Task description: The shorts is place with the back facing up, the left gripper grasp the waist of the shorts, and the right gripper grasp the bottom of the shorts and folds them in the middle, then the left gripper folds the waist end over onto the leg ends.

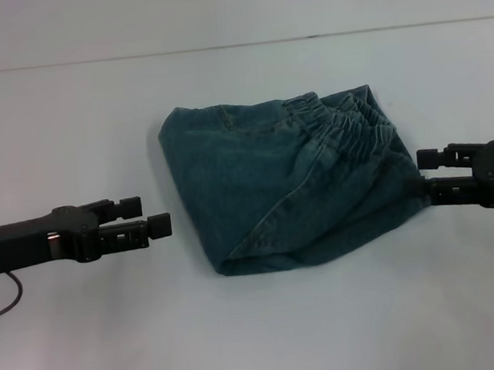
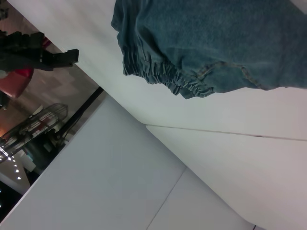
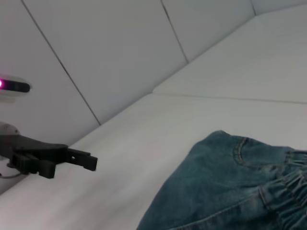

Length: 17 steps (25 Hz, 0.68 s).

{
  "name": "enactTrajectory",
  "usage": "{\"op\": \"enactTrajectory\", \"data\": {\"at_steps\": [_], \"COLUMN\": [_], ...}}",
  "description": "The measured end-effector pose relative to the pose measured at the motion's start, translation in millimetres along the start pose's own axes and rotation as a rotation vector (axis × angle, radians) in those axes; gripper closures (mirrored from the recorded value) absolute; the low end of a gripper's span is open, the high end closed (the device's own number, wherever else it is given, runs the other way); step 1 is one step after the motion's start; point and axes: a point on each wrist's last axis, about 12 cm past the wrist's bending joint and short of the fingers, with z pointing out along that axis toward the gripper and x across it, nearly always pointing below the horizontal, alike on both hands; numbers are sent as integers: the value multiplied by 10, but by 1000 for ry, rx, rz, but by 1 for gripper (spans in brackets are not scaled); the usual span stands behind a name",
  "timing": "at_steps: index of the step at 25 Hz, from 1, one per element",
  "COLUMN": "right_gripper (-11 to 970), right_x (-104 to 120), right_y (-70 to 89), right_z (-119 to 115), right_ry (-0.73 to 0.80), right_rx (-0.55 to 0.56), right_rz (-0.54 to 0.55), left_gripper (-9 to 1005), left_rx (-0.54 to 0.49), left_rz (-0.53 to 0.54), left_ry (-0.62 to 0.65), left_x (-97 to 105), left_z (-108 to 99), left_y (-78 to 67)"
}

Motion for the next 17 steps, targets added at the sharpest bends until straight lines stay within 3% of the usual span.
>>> {"op": "enactTrajectory", "data": {"at_steps": [17], "right_gripper": [169], "right_x": [23], "right_y": [-47], "right_z": [63], "right_ry": [11], "right_rx": [47], "right_rz": [3], "left_gripper": [63], "left_rx": [2], "left_rz": [10], "left_ry": [6], "left_x": [-62], "left_z": [71], "left_y": [10]}}
